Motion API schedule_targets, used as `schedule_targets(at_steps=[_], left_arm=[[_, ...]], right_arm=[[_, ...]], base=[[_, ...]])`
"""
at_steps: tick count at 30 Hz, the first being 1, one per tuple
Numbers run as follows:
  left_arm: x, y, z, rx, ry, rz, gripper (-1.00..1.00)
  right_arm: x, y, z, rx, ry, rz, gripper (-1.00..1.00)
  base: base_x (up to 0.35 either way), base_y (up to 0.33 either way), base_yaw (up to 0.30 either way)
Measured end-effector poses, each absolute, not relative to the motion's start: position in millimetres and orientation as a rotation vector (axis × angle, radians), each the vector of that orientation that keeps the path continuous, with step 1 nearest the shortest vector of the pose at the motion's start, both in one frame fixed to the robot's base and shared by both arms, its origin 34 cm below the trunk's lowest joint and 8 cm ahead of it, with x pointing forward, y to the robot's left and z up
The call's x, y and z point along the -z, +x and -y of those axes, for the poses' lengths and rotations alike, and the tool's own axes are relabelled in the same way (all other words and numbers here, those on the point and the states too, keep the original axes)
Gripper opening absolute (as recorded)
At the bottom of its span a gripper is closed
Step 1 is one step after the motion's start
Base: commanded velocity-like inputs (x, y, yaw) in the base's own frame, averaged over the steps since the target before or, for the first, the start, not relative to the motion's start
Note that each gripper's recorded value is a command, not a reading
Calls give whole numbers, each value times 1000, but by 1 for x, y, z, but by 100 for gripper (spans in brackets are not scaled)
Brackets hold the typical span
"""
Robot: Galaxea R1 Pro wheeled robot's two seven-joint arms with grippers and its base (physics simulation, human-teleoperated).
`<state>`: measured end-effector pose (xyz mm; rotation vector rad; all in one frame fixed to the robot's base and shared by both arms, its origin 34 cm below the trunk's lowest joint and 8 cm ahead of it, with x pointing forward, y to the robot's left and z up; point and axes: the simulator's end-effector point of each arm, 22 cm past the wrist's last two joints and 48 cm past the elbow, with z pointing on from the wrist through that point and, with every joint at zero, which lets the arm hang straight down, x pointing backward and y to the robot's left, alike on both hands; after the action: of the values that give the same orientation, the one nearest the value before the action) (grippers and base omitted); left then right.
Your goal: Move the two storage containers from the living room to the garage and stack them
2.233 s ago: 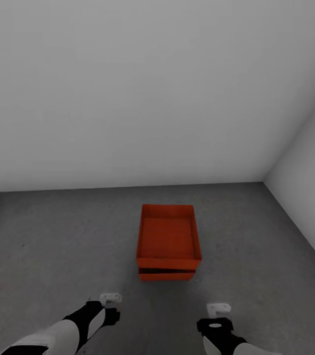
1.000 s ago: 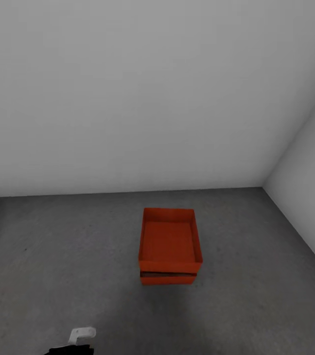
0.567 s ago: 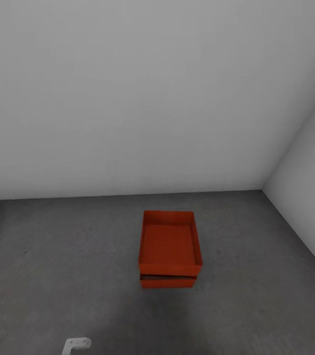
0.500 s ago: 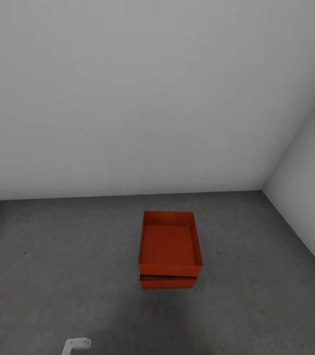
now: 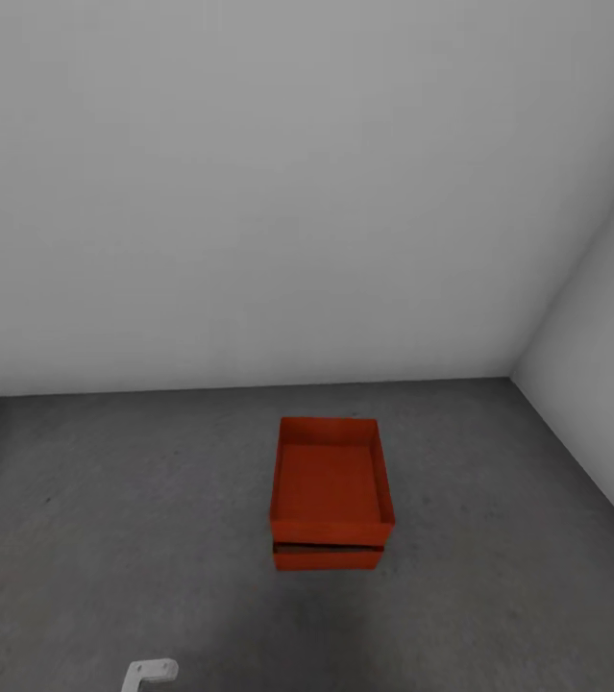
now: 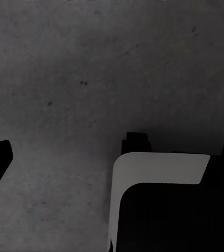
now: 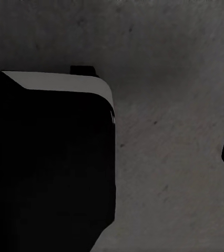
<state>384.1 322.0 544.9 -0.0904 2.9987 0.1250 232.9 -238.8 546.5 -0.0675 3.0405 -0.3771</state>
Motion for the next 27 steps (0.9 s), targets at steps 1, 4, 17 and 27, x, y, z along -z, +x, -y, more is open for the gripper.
schedule_targets(at_steps=[1,4,17,27], left_arm=[[-545,384,-322,-126,-91,-2998,100],[-545,385,-322,-124,-91,-2997,100],[-549,390,-319,-112,-90,-2983,100],[-548,363,-318,-108,-85,-3010,100]], right_arm=[[-546,233,238,374,-67,-3041,100],[-545,233,232,327,-70,-3046,100],[-544,239,221,226,-73,-3040,100],[-545,229,219,202,-79,-3053,100]], base=[[0,0,-13],[0,0,-5],[0,0,0],[0,0,0]])
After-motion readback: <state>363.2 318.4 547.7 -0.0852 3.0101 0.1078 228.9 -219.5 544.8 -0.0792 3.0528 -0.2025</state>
